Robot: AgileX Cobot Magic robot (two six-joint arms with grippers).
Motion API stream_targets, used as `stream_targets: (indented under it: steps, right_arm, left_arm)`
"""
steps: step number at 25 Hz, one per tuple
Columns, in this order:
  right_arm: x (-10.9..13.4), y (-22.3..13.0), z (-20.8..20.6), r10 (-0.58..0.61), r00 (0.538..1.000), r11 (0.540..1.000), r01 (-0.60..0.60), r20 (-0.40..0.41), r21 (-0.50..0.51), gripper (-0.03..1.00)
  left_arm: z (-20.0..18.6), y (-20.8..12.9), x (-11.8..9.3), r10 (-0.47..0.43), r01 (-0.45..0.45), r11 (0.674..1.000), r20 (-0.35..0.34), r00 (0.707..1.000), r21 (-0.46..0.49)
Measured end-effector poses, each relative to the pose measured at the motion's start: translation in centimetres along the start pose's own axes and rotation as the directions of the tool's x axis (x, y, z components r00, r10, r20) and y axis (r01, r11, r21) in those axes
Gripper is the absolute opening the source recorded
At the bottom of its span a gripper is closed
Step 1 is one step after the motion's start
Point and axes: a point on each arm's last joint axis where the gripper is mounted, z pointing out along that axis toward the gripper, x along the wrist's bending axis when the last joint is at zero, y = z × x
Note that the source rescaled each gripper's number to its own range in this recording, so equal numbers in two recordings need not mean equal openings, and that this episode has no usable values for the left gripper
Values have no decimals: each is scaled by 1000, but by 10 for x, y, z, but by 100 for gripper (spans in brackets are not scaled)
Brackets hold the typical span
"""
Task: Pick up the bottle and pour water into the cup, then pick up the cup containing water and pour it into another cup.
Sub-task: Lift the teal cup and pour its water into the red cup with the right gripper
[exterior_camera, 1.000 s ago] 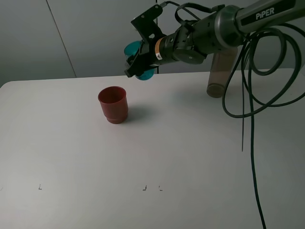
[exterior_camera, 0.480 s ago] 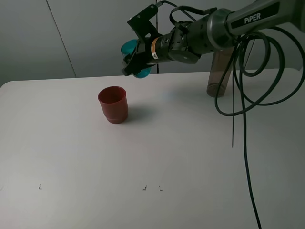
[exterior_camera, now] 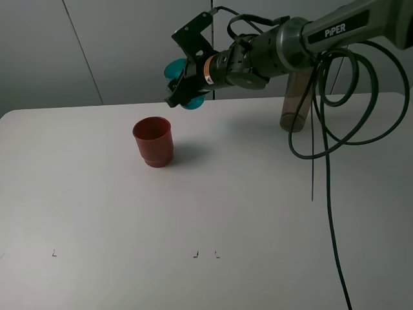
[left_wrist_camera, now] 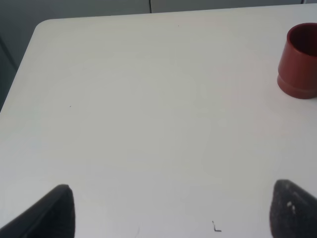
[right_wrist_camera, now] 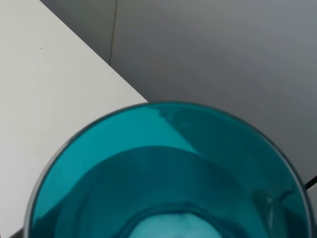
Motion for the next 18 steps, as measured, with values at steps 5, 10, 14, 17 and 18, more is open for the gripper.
stream_targets:
  steps: [5,10,14,17,18]
  right_arm:
    - [9,1,2,-33,999,999,33,-17,1,8]
    - [16,2,2,-72,997,997,72,-30,-2,8]
    - [18,2,2,-94,995,996,94,-34,-3,8]
    - [20,3,3,-112,993,994,112,-37,-3,8]
    - [20,3,3,-115,993,993,115,-38,-3,8]
  left_arm:
    - [0,0,0,0,0,1000,0,1000,0]
    - [0,0,0,0,0,1000,0,1000,0]
    - [0,0,0,0,0,1000,0,1000,0]
    - [0,0,0,0,0,1000,0,1000,0]
    - [0,0,0,0,0,1000,0,1000,0]
